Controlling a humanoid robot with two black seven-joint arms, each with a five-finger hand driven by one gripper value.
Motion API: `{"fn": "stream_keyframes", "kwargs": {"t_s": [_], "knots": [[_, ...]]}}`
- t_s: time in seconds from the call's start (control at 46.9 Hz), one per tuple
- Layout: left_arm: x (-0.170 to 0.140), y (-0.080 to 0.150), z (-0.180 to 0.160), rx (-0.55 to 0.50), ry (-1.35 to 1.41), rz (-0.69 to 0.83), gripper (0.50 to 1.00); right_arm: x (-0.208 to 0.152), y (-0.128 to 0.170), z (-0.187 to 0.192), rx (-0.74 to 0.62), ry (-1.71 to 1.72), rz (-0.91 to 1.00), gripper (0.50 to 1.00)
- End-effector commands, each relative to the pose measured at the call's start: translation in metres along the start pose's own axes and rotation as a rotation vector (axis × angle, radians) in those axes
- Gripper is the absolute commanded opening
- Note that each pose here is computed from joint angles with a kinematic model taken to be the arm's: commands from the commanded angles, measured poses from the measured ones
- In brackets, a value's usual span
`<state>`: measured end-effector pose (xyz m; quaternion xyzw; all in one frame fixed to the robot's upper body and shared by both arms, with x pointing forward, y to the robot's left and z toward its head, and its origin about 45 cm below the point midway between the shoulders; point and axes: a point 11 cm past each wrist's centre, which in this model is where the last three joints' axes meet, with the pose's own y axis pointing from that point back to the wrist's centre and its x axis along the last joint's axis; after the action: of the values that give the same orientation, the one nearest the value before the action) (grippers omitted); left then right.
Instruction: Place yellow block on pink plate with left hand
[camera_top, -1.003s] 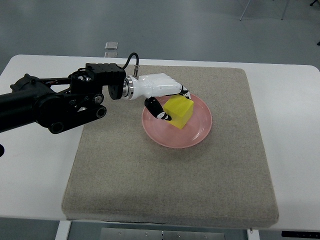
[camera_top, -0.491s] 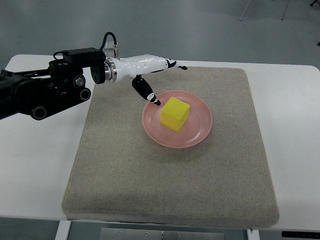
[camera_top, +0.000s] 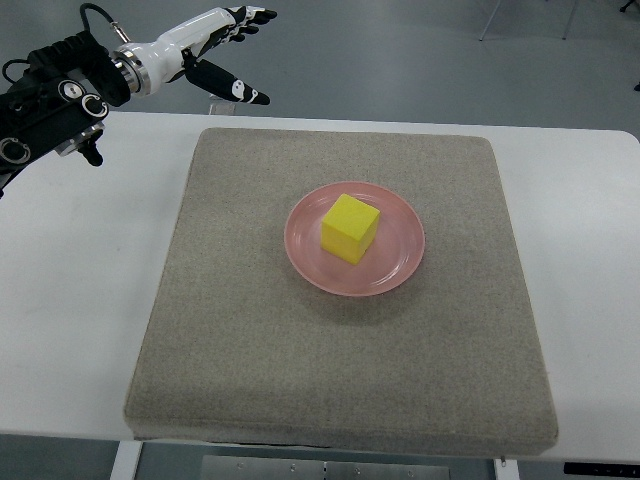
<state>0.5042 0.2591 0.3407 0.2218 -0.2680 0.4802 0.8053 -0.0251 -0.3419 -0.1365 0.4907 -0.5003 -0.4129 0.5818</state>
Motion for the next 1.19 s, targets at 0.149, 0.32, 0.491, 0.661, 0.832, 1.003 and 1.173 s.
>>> {"fn": "stream_keyframes", "kwargs": {"t_s": [0.149,0.32,0.491,0.661,0.832,1.003,1.173], "knots": [[0.017,0.011,-0.034,0.063,0.236,0.093,0.996,0.0,0.0,0.0,0.0,0.0,0.001,0.924],[0.022,0.025,-0.049,0.055,0.492,0.081,0.996,0.0,0.0,0.0,0.0,0.0,0.001,0.924],[0.027,0.044,-0.064,0.007,0.79,0.052,0.996,0.0,0.0,0.0,0.0,0.0,0.001,0.924],[0.02,0.059,-0.083,-0.015,0.94,0.019,0.996,-0.001,0.0,0.0,0.0,0.0,-0.002,0.924],[0.005,0.071,-0.101,0.027,1.04,-0.056,0.996,-0.001,0.0,0.0,0.0,0.002,-0.002,0.924],[-0.01,0.078,-0.113,0.103,1.179,-0.116,0.996,-0.001,0.0,0.0,0.0,0.002,-0.002,0.924],[0.005,0.079,-0.109,0.054,1.241,-0.073,0.996,-0.001,0.0,0.0,0.0,0.003,-0.004,0.924]]}}
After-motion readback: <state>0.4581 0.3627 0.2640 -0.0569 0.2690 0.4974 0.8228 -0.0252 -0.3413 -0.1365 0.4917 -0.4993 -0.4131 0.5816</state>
